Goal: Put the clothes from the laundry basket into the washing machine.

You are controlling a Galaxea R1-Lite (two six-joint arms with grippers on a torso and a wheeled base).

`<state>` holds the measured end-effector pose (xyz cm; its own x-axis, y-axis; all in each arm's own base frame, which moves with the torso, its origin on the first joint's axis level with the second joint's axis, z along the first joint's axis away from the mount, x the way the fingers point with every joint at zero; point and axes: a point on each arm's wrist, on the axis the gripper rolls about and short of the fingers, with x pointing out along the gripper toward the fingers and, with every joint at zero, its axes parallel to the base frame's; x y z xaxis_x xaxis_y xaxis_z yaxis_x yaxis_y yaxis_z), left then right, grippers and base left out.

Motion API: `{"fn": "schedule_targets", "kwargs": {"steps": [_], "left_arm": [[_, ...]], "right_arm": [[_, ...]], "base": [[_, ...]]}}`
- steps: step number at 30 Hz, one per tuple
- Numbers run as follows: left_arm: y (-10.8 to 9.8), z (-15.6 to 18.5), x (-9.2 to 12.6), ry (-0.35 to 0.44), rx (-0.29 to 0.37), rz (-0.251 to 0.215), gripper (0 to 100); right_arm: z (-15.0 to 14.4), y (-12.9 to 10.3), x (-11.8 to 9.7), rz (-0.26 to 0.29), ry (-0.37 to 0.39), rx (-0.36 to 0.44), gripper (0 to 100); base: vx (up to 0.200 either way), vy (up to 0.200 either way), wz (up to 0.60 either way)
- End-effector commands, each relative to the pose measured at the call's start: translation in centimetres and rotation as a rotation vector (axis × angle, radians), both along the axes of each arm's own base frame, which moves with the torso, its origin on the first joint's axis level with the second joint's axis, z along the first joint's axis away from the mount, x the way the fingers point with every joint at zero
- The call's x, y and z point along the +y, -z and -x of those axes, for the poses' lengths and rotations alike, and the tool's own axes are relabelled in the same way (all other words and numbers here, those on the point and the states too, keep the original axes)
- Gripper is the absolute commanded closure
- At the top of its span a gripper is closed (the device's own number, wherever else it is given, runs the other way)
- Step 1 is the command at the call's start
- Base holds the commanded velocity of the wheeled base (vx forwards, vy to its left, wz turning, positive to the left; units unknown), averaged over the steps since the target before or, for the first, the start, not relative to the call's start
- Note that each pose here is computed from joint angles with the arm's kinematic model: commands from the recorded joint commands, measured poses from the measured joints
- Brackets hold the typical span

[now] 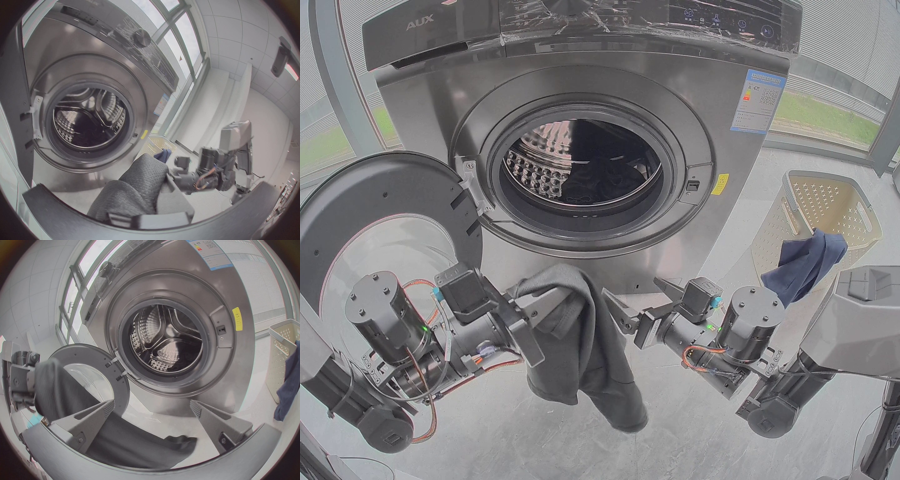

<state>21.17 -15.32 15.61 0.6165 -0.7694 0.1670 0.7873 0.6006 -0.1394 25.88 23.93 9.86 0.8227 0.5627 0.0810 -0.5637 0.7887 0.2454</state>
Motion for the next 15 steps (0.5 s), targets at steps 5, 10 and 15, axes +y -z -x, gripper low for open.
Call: {"fn": "schedule_targets", "kwargs": {"steps": [5,10,15], "left_arm": [[-1.3,-1.5,-0.5,-0.087,-0.034,0.059,100],[-1.3,-1.5,-0.5,-0.089,-0.033,0.059,100],[-0.9,-1.7,-0.7,-0.094,-0.023,0.051,100]], "right_arm": [[0.2,0.8,-1.4,0.046,0.026,0.025,0],[0.4,0.4,-0.8,0.038,0.010,0.012,0],[0.9,0.1,0.0,0.039,-0.021,-0.010,0]], "base": [[0.000,0.000,0.00],[0.000,0.000,0.00],[0.000,0.000,0.00]]}}
